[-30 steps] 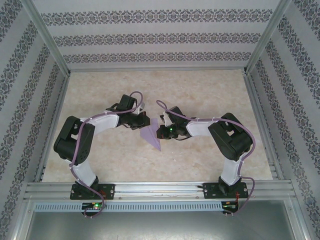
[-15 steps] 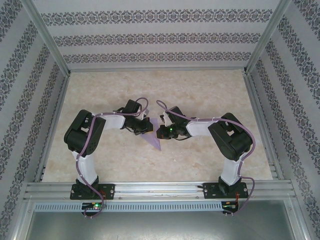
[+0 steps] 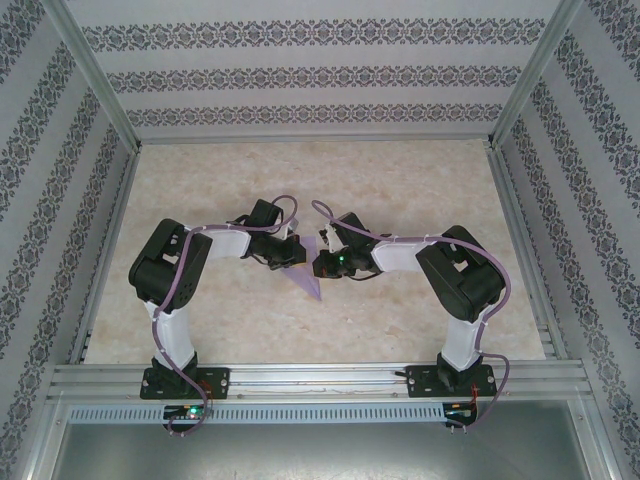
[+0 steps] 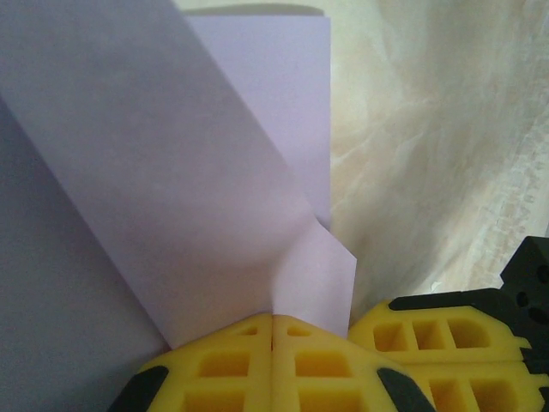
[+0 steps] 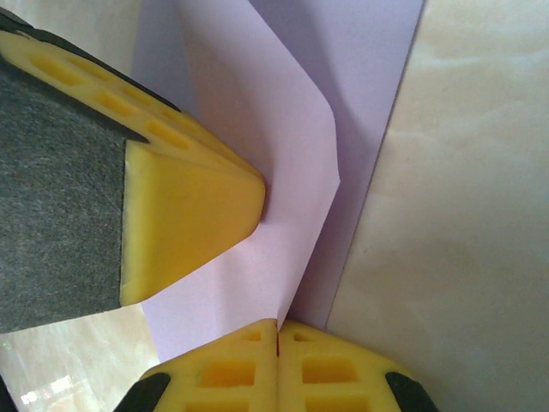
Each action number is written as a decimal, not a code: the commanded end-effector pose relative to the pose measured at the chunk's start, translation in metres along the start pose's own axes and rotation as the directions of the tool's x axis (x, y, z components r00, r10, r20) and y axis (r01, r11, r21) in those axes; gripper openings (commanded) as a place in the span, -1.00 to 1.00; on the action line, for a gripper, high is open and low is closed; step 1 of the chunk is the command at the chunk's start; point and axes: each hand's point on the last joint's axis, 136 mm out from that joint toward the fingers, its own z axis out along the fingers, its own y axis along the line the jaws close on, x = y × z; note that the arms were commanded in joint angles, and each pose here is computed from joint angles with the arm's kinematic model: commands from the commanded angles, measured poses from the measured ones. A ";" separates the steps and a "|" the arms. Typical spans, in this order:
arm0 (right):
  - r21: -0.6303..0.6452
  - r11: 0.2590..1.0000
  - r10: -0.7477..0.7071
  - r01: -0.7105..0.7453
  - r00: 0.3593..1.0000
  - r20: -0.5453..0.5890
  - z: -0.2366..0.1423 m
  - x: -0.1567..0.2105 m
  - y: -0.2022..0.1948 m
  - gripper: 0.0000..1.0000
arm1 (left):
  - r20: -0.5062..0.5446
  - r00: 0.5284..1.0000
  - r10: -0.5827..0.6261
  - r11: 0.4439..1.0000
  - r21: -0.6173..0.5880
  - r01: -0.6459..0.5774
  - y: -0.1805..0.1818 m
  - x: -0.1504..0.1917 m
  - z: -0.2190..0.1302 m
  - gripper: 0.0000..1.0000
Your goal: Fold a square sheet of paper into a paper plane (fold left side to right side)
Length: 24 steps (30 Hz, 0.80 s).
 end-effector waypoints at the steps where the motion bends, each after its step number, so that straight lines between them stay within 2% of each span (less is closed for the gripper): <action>1: 0.163 0.986 0.058 -0.043 0.994 -0.092 0.009 0.033 -0.040 -0.97 | -0.034 0.999 -0.028 0.989 -0.145 0.023 0.038 0.021 0.006 -1.00; 15: -0.033 0.999 0.023 -0.022 0.999 0.031 -0.029 -0.019 0.016 -0.67 | -0.033 0.999 -0.034 0.988 -0.150 0.029 0.040 0.022 0.008 -1.00; 20: -0.064 0.998 0.020 -0.016 0.998 0.057 -0.043 -0.024 0.023 -0.49 | -0.033 0.999 -0.041 0.988 -0.148 0.035 0.041 0.022 0.008 -1.00; 24: -0.080 0.997 0.026 -0.021 0.998 0.055 -0.050 -0.017 0.026 -0.50 | -0.033 0.999 -0.042 0.988 -0.148 0.037 0.041 0.021 0.008 -1.00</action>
